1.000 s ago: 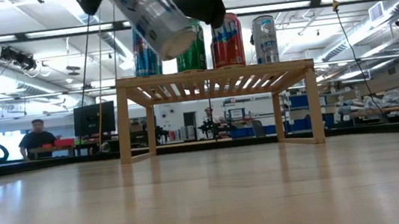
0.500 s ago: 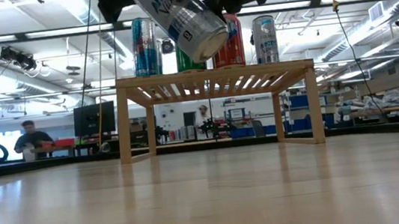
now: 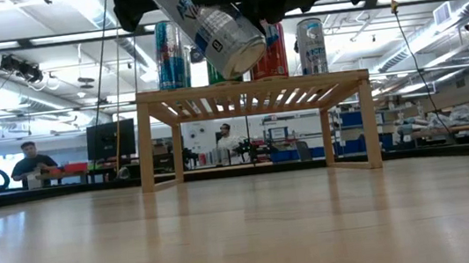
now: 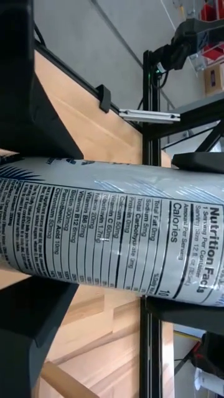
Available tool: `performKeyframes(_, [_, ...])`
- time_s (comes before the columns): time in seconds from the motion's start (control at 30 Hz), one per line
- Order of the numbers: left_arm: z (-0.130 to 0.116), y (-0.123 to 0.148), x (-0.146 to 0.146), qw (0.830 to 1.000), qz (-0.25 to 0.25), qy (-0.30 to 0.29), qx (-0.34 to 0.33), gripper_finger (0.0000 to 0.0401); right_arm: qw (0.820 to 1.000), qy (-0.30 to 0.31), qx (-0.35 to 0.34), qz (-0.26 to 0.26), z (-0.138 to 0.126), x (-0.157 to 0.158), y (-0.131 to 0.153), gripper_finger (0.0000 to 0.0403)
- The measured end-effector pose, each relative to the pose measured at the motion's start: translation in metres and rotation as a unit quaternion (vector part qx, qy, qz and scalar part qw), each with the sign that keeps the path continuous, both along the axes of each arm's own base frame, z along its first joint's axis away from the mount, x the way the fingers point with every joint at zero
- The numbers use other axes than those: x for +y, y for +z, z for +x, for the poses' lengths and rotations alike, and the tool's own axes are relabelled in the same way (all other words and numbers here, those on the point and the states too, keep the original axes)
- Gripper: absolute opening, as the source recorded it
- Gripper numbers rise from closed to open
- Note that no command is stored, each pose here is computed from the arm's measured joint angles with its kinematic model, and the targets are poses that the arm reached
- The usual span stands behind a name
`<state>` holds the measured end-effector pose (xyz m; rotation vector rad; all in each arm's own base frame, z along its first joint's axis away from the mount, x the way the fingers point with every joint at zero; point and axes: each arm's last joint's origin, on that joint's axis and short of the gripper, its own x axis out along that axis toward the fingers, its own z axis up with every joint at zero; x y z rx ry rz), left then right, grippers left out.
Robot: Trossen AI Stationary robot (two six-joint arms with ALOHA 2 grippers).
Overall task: Place canned beverage on shelf
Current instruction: Align the white soda can with the other white soda can on the shelf
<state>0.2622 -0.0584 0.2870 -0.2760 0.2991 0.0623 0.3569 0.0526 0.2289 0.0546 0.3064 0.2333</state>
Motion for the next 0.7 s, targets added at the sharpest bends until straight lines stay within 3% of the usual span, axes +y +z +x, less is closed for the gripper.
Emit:
performKeyframes(0.1, [0.0004,0.0009,0.0005,1.000,-0.009,0.004,-0.006,0.0261,1.000,-0.002,-0.001,0.001,-0.0002,-0.0001,0.0006,0.0258])
performKeyframes(0.5, [0.0010,0.0039,0.0019,1.000,0.013,0.003,-0.018,0.0311,1.000,-0.011,0.004,0.004,-0.0004,-0.0001,-0.0003,0.0258])
performKeyframes(0.7, [0.0011,0.0048,0.0024,1.000,0.021,-0.003,-0.021,0.0315,0.998,-0.058,0.010,0.001,-0.0003,-0.0020,-0.0017,0.0258])
